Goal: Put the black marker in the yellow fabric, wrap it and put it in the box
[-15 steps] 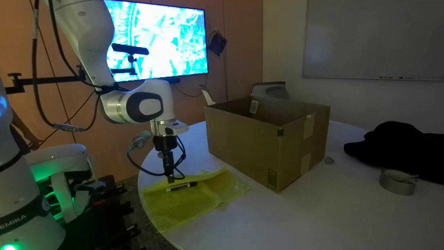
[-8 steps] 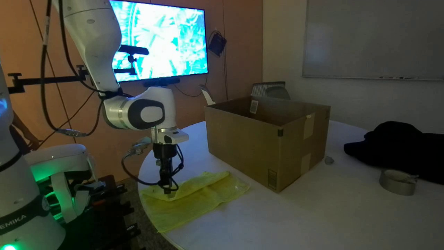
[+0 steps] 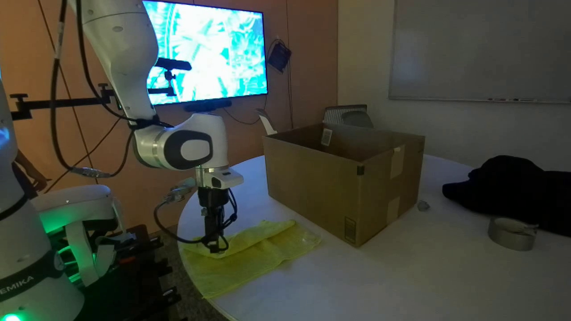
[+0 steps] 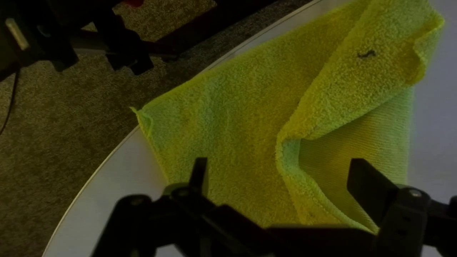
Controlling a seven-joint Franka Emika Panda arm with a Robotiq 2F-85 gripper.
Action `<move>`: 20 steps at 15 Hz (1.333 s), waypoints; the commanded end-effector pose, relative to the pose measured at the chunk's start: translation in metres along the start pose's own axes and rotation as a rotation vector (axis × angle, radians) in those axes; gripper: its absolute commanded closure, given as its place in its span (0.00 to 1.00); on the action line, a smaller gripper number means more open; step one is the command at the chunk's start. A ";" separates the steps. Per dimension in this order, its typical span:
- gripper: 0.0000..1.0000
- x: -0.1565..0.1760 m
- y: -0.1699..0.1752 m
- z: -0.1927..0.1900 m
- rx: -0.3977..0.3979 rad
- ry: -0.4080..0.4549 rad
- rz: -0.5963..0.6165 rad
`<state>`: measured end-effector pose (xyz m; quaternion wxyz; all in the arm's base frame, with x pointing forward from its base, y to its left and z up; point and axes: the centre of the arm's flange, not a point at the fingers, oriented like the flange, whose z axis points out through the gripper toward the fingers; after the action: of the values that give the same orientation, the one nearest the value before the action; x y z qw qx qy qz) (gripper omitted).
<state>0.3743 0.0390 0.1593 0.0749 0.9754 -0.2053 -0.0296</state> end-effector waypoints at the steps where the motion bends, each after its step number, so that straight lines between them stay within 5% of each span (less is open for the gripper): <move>1: 0.00 0.011 0.011 0.014 0.061 0.022 -0.002; 20: 0.00 0.072 0.077 0.087 0.175 -0.026 -0.017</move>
<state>0.3951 -0.0613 0.1056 0.0010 0.9781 -0.2064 -0.0284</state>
